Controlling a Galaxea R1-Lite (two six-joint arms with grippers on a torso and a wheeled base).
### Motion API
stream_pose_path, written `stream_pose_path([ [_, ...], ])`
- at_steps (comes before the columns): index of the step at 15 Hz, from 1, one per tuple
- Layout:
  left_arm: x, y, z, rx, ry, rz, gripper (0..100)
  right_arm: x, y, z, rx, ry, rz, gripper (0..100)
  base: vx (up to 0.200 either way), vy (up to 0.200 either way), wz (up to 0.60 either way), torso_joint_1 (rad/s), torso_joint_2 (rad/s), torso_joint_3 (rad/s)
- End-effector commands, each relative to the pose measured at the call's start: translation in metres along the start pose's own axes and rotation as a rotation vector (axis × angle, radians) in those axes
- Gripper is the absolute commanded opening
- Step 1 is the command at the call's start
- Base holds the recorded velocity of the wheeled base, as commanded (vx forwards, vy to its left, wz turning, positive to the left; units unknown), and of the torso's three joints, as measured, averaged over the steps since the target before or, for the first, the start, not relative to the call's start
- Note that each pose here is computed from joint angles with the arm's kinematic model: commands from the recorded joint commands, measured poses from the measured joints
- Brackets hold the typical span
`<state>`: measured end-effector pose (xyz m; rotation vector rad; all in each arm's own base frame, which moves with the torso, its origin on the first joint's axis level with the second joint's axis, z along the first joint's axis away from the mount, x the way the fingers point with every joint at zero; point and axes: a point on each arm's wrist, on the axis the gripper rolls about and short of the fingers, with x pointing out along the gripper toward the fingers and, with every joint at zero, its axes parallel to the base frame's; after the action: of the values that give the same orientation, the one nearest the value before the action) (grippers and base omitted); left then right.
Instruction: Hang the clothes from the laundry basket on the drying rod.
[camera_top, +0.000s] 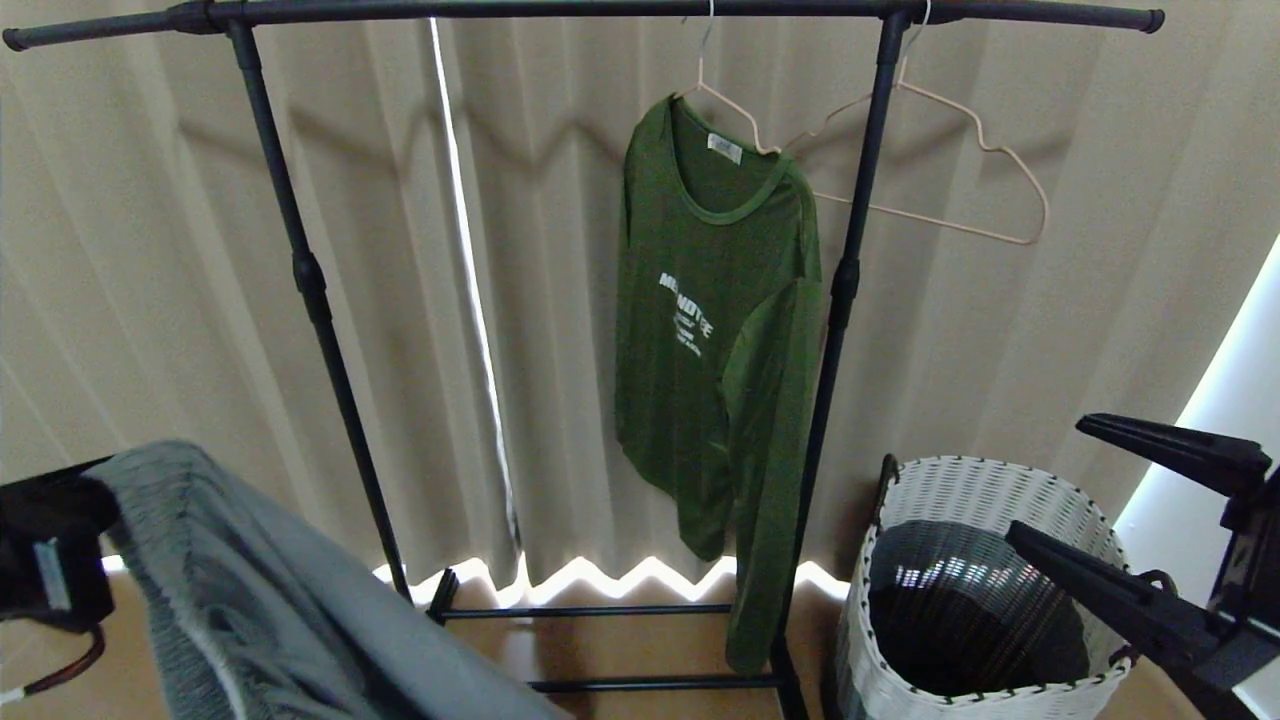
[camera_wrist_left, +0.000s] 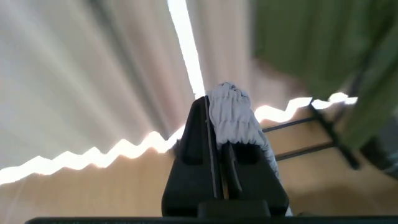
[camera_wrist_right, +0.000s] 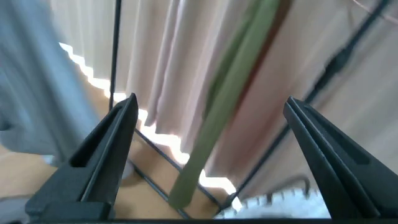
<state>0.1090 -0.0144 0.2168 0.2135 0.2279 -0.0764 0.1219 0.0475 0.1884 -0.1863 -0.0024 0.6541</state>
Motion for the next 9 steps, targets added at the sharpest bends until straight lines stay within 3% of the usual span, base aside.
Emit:
stream_pose_path([
  [1,-0.053,0.002,-0.036,-0.022,-0.098,0.087,0,-0.027,0.01,-0.01,-0.008,-0.031,-0.03,100,0.0,0.0,0.0,0.0,0.0,0.0],
  [4,-0.064,0.0,-0.049,-0.029,-0.087,0.08,0,-0.036,0.011,-0.015,-0.014,-0.033,-0.082,100,0.0,0.0,0.0,0.0,0.0,0.0],
  [7,-0.074,0.0,-0.047,-0.068,-0.146,0.087,0,-0.037,-0.003,-0.012,-0.013,-0.014,-0.208,100,0.0,0.0,0.0,0.0,0.0,0.0],
  [9,-0.081,-0.001,-0.056,-0.068,-0.167,0.089,0,-0.034,-0.004,-0.018,0.003,0.022,-0.202,100,0.0,0.0,0.0,0.0,0.0,0.0],
])
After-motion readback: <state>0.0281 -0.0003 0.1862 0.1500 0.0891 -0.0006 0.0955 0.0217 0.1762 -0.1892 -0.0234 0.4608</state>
